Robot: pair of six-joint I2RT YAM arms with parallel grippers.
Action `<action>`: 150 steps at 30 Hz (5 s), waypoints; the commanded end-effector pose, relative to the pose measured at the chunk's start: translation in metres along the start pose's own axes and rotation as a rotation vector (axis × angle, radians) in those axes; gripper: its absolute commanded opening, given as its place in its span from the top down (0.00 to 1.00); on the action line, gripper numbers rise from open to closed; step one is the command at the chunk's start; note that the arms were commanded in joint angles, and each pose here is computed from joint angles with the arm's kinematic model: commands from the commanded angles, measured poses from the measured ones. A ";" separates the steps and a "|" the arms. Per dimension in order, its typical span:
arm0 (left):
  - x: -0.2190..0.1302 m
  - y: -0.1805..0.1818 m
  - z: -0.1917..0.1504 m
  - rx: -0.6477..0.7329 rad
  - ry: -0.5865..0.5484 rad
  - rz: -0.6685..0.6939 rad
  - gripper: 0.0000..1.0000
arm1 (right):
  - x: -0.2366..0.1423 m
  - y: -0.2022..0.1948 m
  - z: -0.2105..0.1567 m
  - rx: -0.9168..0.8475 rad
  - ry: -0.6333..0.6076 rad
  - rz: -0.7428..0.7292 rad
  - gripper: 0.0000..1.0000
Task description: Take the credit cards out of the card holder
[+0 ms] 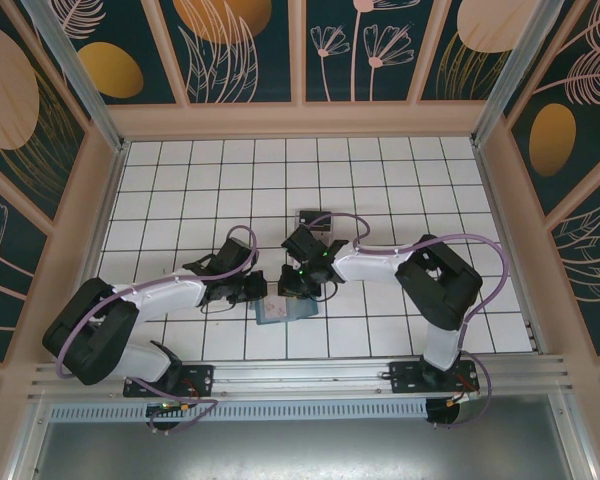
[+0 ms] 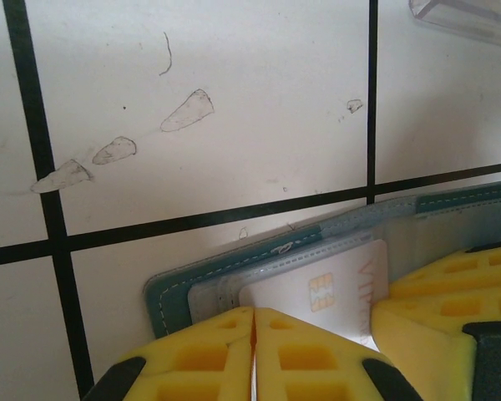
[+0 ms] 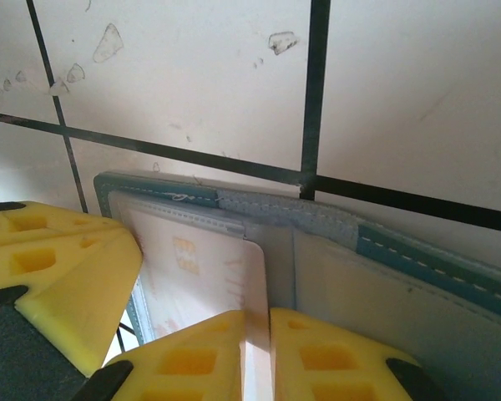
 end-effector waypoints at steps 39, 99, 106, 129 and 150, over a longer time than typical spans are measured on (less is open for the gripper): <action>-0.002 0.016 -0.003 0.027 0.005 0.101 0.88 | -0.013 -0.029 -0.010 0.025 -0.028 -0.082 1.00; 0.018 0.017 -0.034 0.088 0.137 0.159 0.86 | -0.014 -0.009 -0.015 0.026 -0.034 0.169 0.78; 0.020 0.020 -0.038 0.089 0.152 0.169 0.86 | -0.011 -0.010 -0.018 0.034 -0.023 0.209 0.77; 0.015 0.024 -0.034 0.090 0.128 0.195 0.85 | -0.022 -0.026 -0.021 0.059 -0.050 0.185 0.91; 0.000 0.012 -0.024 0.100 0.072 0.170 0.85 | -0.062 -0.027 -0.015 0.041 -0.134 0.143 0.94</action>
Point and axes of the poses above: each hand's point on the last joint's axis, 136 mm out from that joint toward the fingers, its own x axis out along the fingers, its own y axis along the line the jaws close on, z = x × y, the point moved 1 cm from there along -x, back along the fingers, and after that the axes turned 10 degrees about -x, right-handed, at the moved point
